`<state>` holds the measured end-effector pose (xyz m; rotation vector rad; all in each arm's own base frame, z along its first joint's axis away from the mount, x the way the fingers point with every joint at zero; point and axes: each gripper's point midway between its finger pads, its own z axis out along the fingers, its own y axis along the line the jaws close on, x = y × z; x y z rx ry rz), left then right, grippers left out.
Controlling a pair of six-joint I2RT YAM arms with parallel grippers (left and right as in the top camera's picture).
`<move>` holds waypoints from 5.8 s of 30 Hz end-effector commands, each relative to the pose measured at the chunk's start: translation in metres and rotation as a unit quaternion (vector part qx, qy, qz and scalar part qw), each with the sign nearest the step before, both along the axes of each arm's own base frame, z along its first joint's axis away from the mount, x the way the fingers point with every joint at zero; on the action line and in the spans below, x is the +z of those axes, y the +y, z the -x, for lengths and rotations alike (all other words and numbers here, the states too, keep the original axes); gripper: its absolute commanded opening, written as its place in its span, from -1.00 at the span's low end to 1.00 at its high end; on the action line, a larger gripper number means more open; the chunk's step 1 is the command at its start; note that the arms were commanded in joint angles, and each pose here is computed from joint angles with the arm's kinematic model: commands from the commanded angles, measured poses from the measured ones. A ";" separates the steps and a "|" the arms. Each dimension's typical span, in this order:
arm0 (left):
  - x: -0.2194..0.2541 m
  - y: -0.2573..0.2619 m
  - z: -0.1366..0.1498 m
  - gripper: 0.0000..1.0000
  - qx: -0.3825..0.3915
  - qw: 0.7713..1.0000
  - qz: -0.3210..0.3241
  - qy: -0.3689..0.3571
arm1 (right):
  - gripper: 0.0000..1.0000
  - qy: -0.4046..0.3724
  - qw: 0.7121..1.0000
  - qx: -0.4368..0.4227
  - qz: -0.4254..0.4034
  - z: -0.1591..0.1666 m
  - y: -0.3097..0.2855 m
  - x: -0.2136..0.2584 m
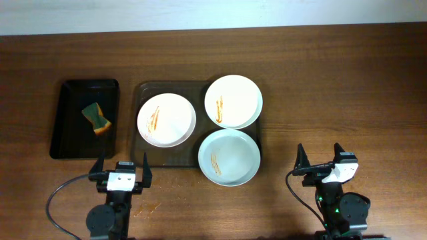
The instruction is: Clean dirty plates on tray and stack at the side
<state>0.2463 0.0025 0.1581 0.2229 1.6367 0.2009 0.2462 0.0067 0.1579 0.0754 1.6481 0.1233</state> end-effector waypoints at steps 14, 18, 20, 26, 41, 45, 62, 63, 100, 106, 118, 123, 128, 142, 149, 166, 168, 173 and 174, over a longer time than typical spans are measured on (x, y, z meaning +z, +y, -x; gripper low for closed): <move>-0.001 -0.001 0.000 0.98 -0.004 1.000 -0.007 -0.001 | 0.97 0.002 1.000 -0.002 0.002 0.000 -0.001 -0.003; -0.001 -0.001 0.000 0.98 -0.004 1.000 -0.007 -0.001 | 0.97 0.002 1.000 -0.002 0.002 0.000 -0.001 -0.003; -0.001 -0.001 0.000 0.98 -0.004 1.000 -0.007 -0.001 | 0.97 0.002 1.000 -0.002 0.002 0.000 -0.001 -0.003; -0.001 -0.001 0.000 0.98 -0.004 1.000 -0.007 -0.001 | 0.97 0.002 1.000 -0.002 0.002 0.000 -0.001 -0.003; 0.033 -0.020 0.001 0.98 -0.060 0.996 -0.010 -0.069 | 0.97 -0.031 0.999 0.029 0.000 0.001 0.010 0.017; 0.067 -0.019 0.006 0.98 -0.057 0.989 -0.017 -0.137 | 0.97 -0.066 0.997 0.037 0.001 0.007 0.013 0.055; 0.157 -0.019 -0.111 0.98 -0.079 0.993 -0.030 0.077 | 0.97 0.141 0.988 0.060 -0.010 -0.104 0.021 0.137; 0.158 -0.020 -0.122 0.99 -0.084 0.991 -0.026 0.103 | 0.97 0.166 0.984 0.060 -0.012 -0.112 0.021 0.135; -0.074 0.140 -0.152 0.56 0.331 0.727 0.309 0.515 | 0.82 0.471 0.845 0.251 0.036 -0.182 0.323 -0.013; -0.118 0.130 -0.185 0.32 0.293 0.752 0.272 0.524 | 0.82 0.467 0.844 0.258 0.050 -0.183 0.320 -0.014; -0.139 0.133 -0.154 0.09 0.366 0.692 0.258 0.566 | 0.82 0.489 0.833 0.252 0.057 -0.175 0.314 -0.029; -0.136 0.138 -0.170 0.06 0.364 0.713 0.261 0.539 | 0.82 0.491 0.832 0.251 0.058 -0.174 0.314 -0.031; -0.140 0.138 -0.170 -0.17 0.364 0.712 0.261 0.541 | 0.82 0.491 0.832 0.251 0.058 -0.174 0.314 -0.031; -0.098 0.129 -0.189 -0.98 0.297 0.746 0.249 0.542 | 0.16 0.538 0.822 0.189 -0.005 -0.177 0.312 -0.064; -0.061 0.059 -0.209 -0.98 0.091 0.789 0.217 0.568 | 0.01 0.558 0.811 0.178 -0.009 -0.180 0.306 -0.087; -0.053 -0.021 -0.210 -0.97 -0.124 0.802 0.127 0.570 | -0.52 0.660 0.730 0.156 -0.085 -0.141 0.332 -0.157; -0.058 -0.020 -0.208 -0.97 -0.113 0.801 0.110 0.577 | -0.53 0.673 0.721 0.137 -0.094 -0.139 0.328 -0.166; -0.067 -0.026 -0.200 -0.97 -0.117 0.792 0.110 0.590 | -0.92 0.672 0.718 0.141 -0.111 -0.145 0.327 -0.168; -0.071 -0.028 -0.198 -0.98 -0.119 0.789 0.110 0.593 | -0.92 0.669 0.719 0.145 -0.118 -0.150 0.326 -0.166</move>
